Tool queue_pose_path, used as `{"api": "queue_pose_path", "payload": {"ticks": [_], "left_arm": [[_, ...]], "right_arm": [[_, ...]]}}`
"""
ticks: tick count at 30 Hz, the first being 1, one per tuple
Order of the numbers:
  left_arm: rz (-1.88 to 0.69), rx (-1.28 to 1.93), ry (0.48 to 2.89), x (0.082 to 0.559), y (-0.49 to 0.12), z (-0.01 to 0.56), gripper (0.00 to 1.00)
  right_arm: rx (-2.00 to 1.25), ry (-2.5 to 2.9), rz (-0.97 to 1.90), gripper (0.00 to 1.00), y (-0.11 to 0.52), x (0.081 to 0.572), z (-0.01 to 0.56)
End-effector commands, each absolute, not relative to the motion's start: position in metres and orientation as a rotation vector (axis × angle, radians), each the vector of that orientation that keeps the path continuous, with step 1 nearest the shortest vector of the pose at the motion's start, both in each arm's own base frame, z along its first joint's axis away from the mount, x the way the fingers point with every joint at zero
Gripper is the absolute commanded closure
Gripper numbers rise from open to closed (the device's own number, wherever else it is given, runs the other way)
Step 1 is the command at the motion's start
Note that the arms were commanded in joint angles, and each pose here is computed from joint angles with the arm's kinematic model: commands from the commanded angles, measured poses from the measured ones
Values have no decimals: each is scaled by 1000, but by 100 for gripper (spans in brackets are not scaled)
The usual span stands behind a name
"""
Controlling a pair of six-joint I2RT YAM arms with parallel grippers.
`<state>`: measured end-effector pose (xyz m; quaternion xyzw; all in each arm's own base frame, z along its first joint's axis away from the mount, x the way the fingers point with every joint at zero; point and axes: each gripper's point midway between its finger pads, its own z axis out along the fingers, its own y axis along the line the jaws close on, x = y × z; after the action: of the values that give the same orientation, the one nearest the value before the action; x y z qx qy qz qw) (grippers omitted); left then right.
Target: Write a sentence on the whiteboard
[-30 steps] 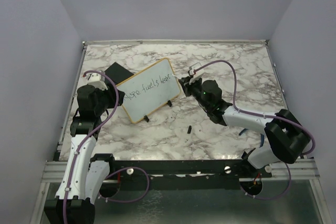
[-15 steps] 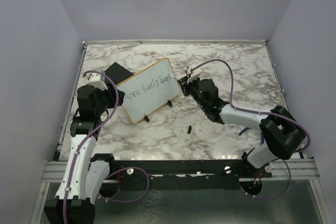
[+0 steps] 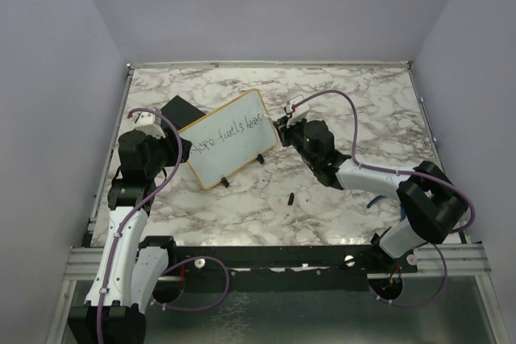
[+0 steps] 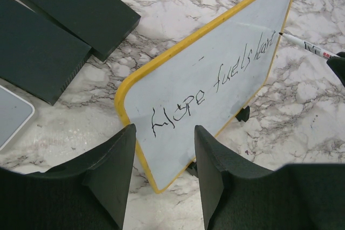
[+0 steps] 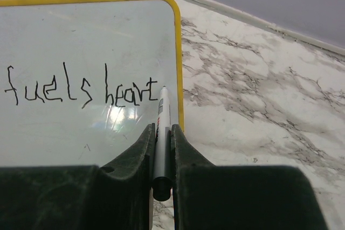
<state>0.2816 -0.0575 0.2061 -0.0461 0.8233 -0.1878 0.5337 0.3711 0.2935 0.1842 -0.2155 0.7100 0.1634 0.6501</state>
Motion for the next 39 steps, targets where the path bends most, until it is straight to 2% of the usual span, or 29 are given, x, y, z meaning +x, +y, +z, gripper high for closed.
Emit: {"api": "queue_pose_path", "payload": {"ticks": [1,39], "left_arm": [[-464,-87,1942,280,-62,209,50],[-464,-85,1942,280,-62,210,50]], "right_arm": [[-471,1597,347,99,297,380,192],[-545,1616,393,100,300,365,175]]}}
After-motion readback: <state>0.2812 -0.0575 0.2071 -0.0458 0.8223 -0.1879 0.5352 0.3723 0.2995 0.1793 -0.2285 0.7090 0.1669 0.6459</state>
